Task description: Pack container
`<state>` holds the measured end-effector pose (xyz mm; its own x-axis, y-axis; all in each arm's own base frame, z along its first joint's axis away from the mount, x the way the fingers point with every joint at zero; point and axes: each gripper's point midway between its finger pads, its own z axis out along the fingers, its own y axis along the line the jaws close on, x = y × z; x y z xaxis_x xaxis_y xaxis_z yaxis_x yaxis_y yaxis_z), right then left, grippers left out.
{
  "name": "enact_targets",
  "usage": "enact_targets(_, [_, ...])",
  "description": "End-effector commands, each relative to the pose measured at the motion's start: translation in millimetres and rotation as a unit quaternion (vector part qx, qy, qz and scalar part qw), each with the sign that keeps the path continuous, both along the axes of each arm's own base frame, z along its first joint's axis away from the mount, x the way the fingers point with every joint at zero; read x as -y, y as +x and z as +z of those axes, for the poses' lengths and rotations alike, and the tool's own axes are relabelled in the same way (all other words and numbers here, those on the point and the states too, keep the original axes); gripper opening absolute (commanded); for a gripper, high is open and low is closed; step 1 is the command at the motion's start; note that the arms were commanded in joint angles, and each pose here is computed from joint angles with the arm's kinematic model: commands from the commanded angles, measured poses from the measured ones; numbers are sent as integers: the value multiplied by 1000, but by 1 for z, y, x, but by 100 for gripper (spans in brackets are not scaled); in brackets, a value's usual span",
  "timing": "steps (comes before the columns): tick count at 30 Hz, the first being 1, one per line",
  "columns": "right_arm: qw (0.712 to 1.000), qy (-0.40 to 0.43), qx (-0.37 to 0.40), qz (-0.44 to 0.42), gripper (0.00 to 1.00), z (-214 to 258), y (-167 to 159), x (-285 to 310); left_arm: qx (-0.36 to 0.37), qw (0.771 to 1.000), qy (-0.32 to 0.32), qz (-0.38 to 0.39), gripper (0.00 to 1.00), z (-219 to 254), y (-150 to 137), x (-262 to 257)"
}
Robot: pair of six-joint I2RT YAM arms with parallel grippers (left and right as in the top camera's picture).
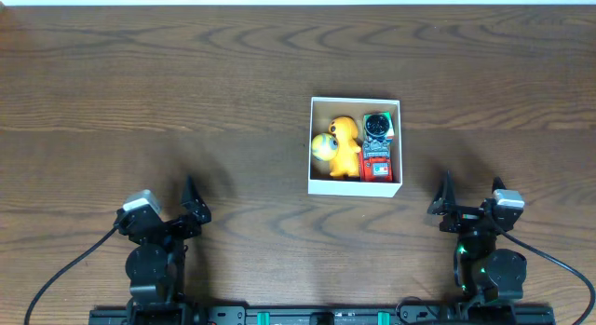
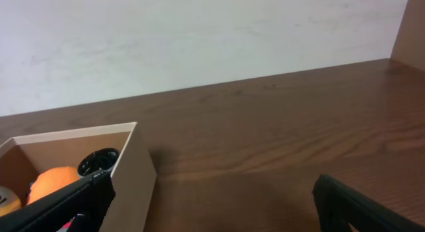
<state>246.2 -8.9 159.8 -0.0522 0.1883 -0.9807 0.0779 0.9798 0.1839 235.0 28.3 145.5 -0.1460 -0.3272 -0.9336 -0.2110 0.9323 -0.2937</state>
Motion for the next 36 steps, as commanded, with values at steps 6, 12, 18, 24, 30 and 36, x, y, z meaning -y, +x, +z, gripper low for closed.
enact_targets(6, [1000, -8, 1, 6, 99, -1, 0, -2, -4, 1000, 5, -3, 98, -10, 1, 0])
enact_targets(12, [1000, -8, 0, 5, 99, -1, 0, -2, -10, 999, 44, -13, 98, -11, 1, 1])
enact_targets(18, [1000, -8, 1, 5, 99, -1, 0, -2, -14, 996, 76, -38, 98, -11, 2, 10])
enact_targets(24, [1000, -8, 1, 6, 99, -1, 0, -2, -15, 996, 76, -40, 98, -11, 2, 10])
enact_targets(30, [1000, -8, 1, 6, 99, -1, 0, -2, -16, 996, 76, -40, 98, -11, 2, 10])
enact_targets(36, [1000, -8, 1, 6, 99, -1, 0, -2, -16, 996, 76, -40, 98, -11, 2, 10])
